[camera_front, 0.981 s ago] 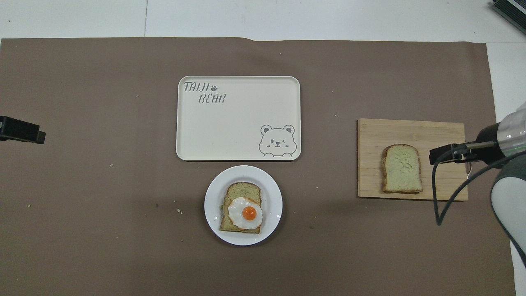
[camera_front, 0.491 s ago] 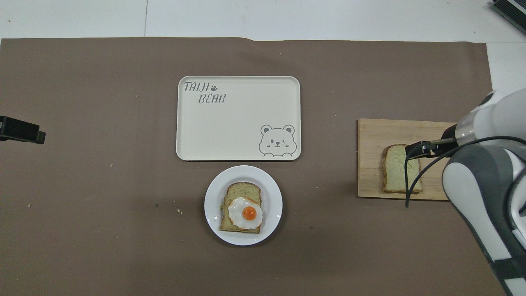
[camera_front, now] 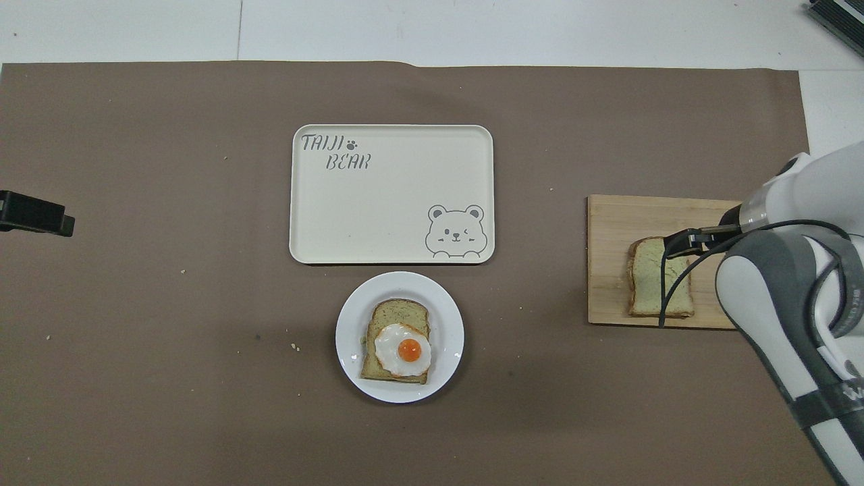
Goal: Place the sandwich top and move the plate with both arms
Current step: 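Reach the right gripper to the bread slice on the wooden board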
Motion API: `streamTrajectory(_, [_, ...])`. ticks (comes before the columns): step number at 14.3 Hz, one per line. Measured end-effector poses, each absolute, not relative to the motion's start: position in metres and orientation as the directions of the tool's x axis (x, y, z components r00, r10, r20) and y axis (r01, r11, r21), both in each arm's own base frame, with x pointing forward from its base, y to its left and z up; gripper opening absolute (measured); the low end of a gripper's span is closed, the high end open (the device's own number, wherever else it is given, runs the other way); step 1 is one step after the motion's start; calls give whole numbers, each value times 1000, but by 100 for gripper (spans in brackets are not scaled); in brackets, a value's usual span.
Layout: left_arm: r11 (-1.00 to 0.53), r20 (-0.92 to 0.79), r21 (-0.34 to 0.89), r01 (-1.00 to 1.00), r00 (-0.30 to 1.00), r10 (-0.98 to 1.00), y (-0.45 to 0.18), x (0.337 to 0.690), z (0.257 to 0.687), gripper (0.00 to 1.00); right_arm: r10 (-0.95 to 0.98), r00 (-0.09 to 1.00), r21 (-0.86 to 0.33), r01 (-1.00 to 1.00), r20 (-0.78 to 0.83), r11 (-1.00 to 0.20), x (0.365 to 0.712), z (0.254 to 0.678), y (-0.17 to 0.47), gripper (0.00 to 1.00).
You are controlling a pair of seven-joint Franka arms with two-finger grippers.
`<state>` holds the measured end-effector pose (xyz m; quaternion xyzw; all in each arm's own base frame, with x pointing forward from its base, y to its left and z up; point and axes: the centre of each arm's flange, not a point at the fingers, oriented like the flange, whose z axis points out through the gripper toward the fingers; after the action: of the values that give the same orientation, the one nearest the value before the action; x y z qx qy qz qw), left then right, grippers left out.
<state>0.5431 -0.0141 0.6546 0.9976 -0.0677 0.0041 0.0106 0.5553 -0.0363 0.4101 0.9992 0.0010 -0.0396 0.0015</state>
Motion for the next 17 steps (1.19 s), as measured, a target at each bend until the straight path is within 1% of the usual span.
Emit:
streamTrajectory(3, [-991,10,21,-135,991,-135,-14,543,655,100,-35,993,-82,-44,-109,-996,553,370,-56,100])
streamTrajectory(4, [-991,10,21,-135,991,-135,-14,543,655,100,-39,992,-95,-50,-116,-994,551,361,-60,100])
streamTrajectory(9, [-991,10,21,-135,991,-135,-14,543,655,100,-53,990,-139,-71,-132,-988,542,343,-64,100])
streamTrajectory(17, [-991,10,21,-135,991,-135,-14,543,655,100,-51,987,-154,-75,-153,-985,535,309,-86,100])
